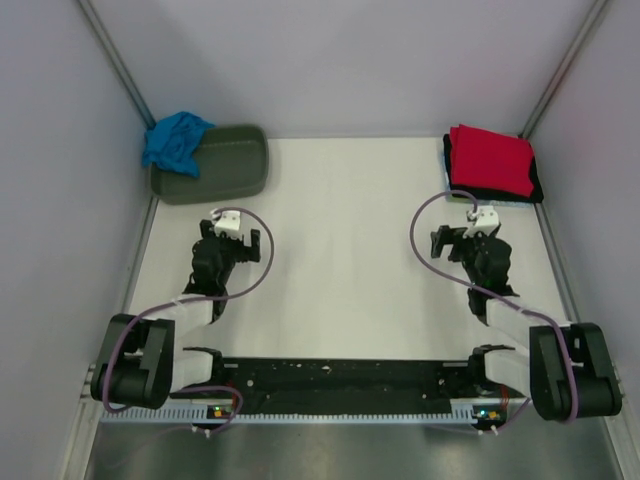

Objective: Fold and stack the t-shirts
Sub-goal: Put the neatly folded tshirt into the corner of the board with the right arm

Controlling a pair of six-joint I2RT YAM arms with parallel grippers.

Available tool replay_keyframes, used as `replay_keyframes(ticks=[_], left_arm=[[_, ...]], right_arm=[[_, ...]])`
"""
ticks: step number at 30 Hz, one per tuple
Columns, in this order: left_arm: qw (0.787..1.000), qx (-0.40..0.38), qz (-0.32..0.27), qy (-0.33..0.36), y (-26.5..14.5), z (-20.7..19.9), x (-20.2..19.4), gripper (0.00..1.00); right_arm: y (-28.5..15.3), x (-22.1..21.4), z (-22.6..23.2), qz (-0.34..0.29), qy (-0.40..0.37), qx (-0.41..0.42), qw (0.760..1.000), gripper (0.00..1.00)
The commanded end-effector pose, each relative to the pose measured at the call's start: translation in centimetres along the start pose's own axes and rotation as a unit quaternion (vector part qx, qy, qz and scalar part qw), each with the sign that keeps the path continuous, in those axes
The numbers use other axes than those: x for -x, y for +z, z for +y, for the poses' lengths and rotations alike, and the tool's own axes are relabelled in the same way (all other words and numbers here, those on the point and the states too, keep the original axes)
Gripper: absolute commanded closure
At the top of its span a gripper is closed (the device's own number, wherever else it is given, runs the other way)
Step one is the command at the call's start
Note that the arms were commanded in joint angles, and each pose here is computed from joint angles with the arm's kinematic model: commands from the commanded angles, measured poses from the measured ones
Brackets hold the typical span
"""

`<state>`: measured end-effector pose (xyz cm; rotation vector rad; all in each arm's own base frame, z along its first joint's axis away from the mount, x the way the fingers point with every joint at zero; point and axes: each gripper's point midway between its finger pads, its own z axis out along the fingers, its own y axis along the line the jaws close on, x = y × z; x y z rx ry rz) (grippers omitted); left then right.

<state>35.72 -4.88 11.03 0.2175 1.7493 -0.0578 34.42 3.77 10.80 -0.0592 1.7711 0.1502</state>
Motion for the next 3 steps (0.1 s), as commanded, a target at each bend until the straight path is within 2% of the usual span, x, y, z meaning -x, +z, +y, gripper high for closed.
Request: replay_keyframes(ticks=[1, 3], left_arm=[[1.000, -0.001, -0.031, -0.003, 0.53, 0.17, 2.22, 0.03], [0.999, 0.011, -0.030, -0.008, 0.56, 0.57, 2.20, 0.02]], right_arm=[[0.35, 1.46, 0.13, -0.024, 0.003, 0.000, 1.000, 0.01], [0.36, 1.41, 0.06, -0.024, 0.004, -0.002, 1.000, 0.01]])
